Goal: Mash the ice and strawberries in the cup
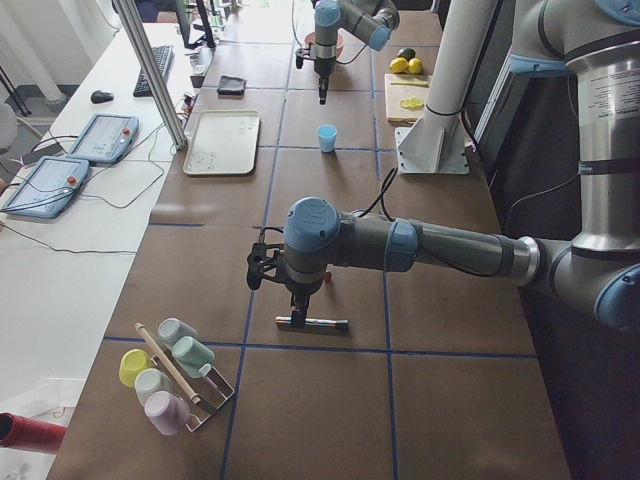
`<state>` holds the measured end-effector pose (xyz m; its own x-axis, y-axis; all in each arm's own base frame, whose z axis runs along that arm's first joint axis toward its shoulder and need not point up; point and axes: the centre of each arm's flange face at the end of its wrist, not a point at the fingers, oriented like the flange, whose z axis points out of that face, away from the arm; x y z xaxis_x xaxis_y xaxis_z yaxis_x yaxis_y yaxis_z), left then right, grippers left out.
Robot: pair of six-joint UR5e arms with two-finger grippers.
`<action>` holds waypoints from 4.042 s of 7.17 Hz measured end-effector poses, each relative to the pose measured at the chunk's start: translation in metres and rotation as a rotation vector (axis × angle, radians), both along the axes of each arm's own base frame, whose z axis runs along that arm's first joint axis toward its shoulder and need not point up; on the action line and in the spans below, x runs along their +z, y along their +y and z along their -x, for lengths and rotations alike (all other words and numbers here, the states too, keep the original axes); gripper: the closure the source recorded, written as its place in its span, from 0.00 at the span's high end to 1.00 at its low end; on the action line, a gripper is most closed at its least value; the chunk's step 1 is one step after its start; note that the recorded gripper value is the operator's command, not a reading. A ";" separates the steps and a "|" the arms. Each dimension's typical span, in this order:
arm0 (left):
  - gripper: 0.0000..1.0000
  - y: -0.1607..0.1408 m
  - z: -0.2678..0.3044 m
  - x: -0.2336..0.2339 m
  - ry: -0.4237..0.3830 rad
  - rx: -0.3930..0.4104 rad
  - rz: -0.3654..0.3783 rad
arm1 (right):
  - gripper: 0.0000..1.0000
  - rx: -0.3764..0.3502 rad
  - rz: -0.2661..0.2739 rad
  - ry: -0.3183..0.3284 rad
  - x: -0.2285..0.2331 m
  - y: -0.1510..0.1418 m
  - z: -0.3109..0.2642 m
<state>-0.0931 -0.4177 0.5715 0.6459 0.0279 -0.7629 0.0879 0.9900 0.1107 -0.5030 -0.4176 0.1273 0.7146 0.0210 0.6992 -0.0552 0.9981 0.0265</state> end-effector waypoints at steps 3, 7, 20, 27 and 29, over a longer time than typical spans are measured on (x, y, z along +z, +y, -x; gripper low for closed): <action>1.00 0.000 0.000 0.004 0.000 0.000 0.007 | 0.00 -0.007 0.002 0.015 -0.016 -0.008 0.050; 1.00 0.000 0.000 0.004 0.001 0.000 0.007 | 0.15 -0.017 0.018 0.038 -0.001 0.009 0.082; 0.99 -0.011 -0.057 -0.057 0.006 0.047 -0.061 | 0.99 0.009 -0.065 0.038 0.034 -0.064 -0.096; 0.96 0.013 -0.249 -0.051 0.039 -0.097 0.013 | 0.99 -0.228 -0.221 0.060 0.252 -0.132 -0.427; 0.95 0.023 -0.289 -0.023 0.036 -0.133 0.012 | 0.99 -0.228 -0.219 0.030 0.297 -0.115 -0.474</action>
<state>0.1955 -0.3952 0.5484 0.6154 -0.0650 -0.7855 0.2217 0.9706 0.0933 -0.0287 -0.5329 0.4243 0.7043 -0.2906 0.6477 0.1731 0.9551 0.2403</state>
